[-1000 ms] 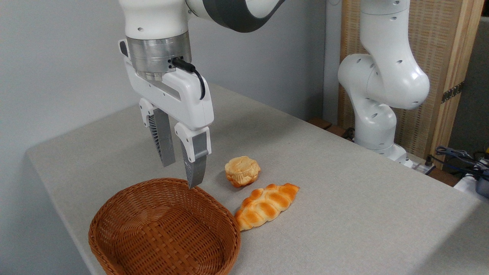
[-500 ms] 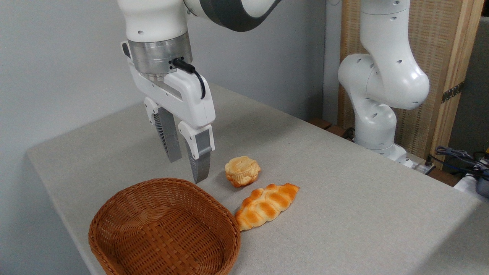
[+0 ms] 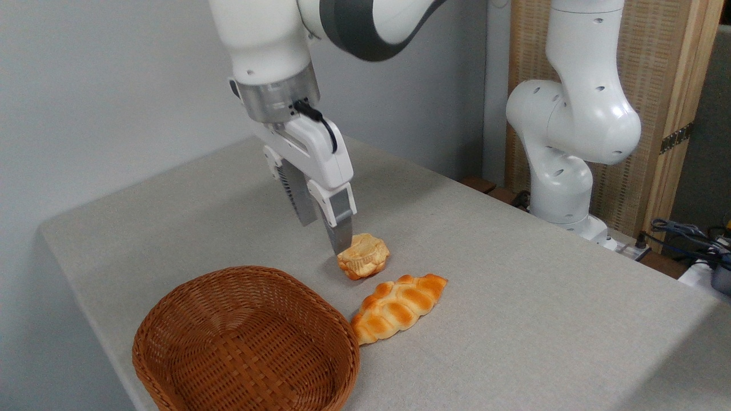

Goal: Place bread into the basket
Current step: 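Lower the gripper down around the round bun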

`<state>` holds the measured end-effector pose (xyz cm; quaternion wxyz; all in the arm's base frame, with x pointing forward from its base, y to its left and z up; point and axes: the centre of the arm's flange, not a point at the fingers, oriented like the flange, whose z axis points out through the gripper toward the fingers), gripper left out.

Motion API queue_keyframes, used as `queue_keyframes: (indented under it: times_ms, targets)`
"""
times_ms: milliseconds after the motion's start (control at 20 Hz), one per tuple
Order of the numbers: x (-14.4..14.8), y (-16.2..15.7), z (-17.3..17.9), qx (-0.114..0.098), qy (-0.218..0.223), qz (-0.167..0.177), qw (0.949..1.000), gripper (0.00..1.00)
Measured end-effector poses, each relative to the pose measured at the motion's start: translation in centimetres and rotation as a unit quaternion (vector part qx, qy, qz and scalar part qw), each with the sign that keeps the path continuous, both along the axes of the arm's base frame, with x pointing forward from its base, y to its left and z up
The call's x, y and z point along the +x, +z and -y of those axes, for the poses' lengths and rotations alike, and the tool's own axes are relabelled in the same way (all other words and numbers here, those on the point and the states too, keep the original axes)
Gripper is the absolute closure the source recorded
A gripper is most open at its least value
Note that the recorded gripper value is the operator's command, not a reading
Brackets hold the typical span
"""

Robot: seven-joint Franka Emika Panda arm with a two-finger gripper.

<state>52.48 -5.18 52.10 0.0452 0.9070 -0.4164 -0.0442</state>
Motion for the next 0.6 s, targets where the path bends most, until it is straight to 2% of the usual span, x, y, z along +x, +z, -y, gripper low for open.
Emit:
queue_keyframes:
  times_ms: [350, 600]
  targets:
    - [-2.9, -5.7, 3.7, 0.008, -0.039, -0.062, 0.9973, 0.0]
    - [-4.1, -8.1, 5.0, 0.013, -0.054, -0.087, 0.9946, 0.0]
